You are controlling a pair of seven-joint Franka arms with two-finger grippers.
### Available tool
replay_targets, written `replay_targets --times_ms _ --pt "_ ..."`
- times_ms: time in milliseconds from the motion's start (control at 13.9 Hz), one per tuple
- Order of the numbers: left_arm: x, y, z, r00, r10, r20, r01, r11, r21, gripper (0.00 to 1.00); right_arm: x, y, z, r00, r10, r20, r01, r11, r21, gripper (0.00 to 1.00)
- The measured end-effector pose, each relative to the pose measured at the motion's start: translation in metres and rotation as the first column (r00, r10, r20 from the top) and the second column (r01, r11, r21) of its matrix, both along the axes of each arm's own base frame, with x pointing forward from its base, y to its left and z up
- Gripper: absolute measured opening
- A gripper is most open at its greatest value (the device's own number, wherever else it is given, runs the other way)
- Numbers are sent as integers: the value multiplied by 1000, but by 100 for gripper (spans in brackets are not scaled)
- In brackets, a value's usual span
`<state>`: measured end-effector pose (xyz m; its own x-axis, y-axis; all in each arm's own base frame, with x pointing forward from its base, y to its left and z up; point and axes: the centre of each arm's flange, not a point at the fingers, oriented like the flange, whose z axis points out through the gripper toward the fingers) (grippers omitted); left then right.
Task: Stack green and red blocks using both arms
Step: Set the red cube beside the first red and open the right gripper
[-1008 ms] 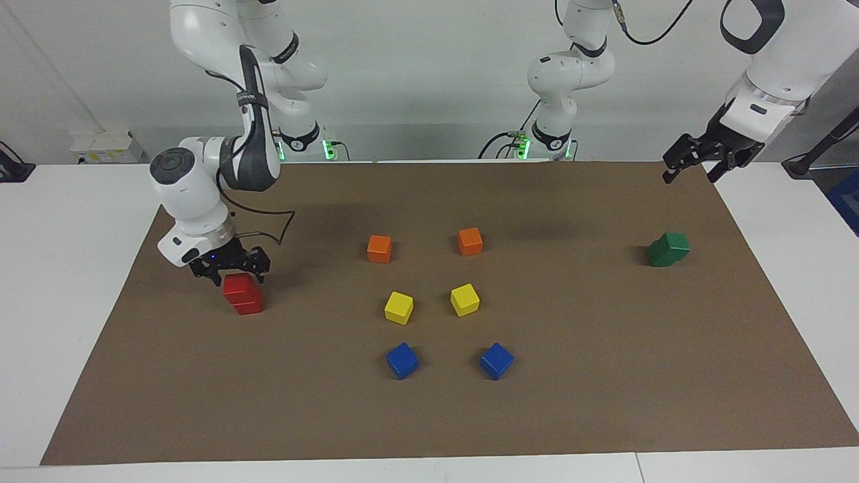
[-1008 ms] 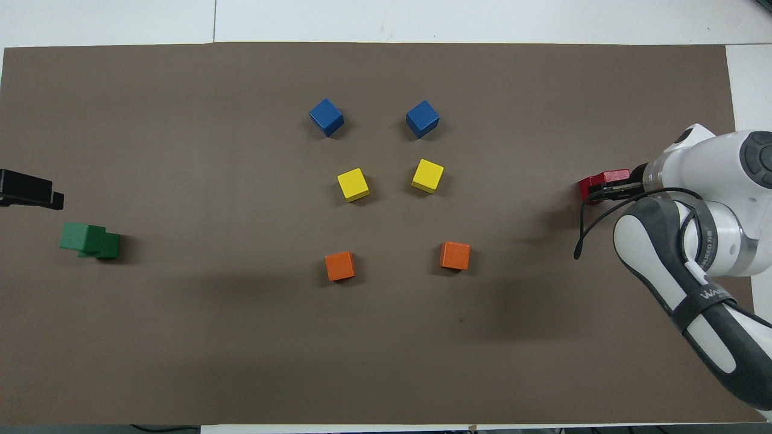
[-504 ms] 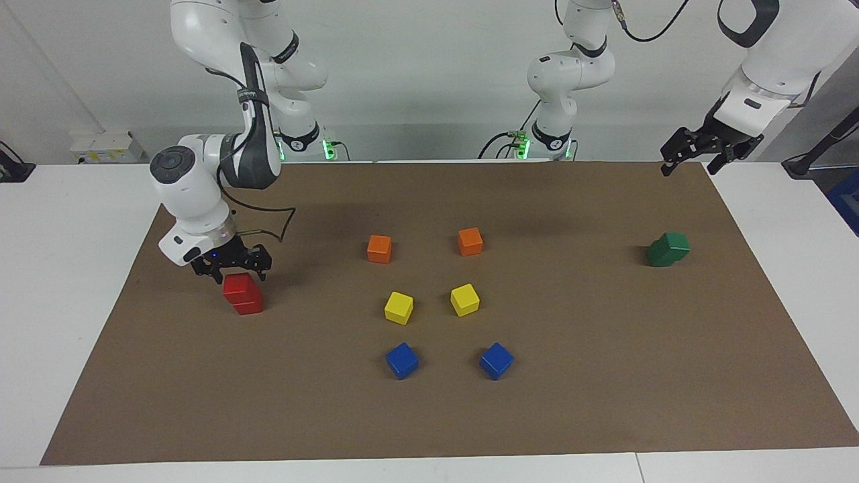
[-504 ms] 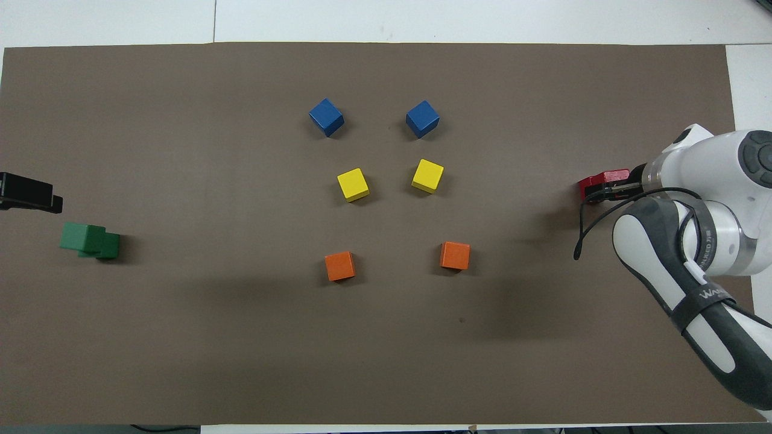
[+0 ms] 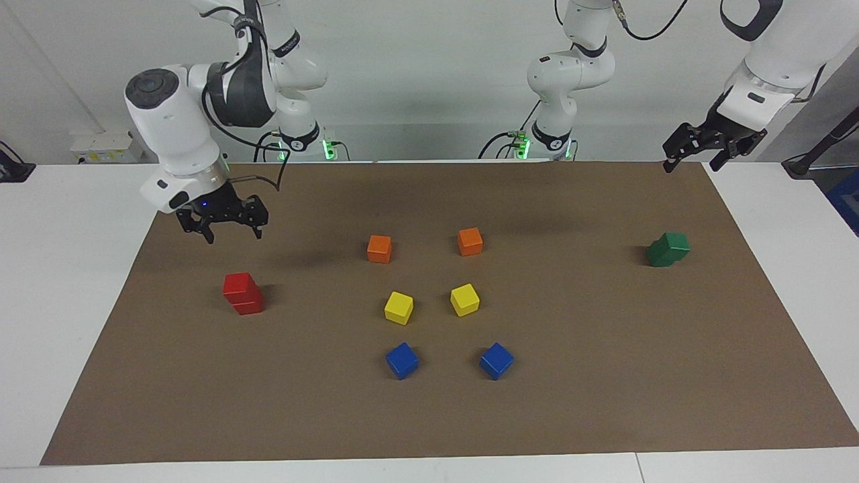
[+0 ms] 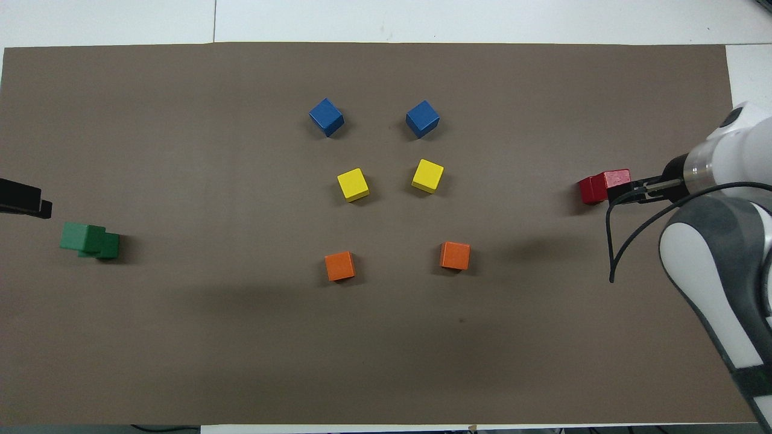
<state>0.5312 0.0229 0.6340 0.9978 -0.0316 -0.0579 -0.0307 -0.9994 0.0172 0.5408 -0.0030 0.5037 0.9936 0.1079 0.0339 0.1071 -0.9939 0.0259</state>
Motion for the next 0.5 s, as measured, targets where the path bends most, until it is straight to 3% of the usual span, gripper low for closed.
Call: replay_targets --times_ms 288,504 --pt "-3 1 6 1000 3 12 -3 1000 2 100 -22 3 31 999 2 -54 -2 1000 -2 100" --pt "-3 1 7 1000 3 14 -3 1000 2 100 -37 3 76 998 -1 -64 0 1000 -4 100"
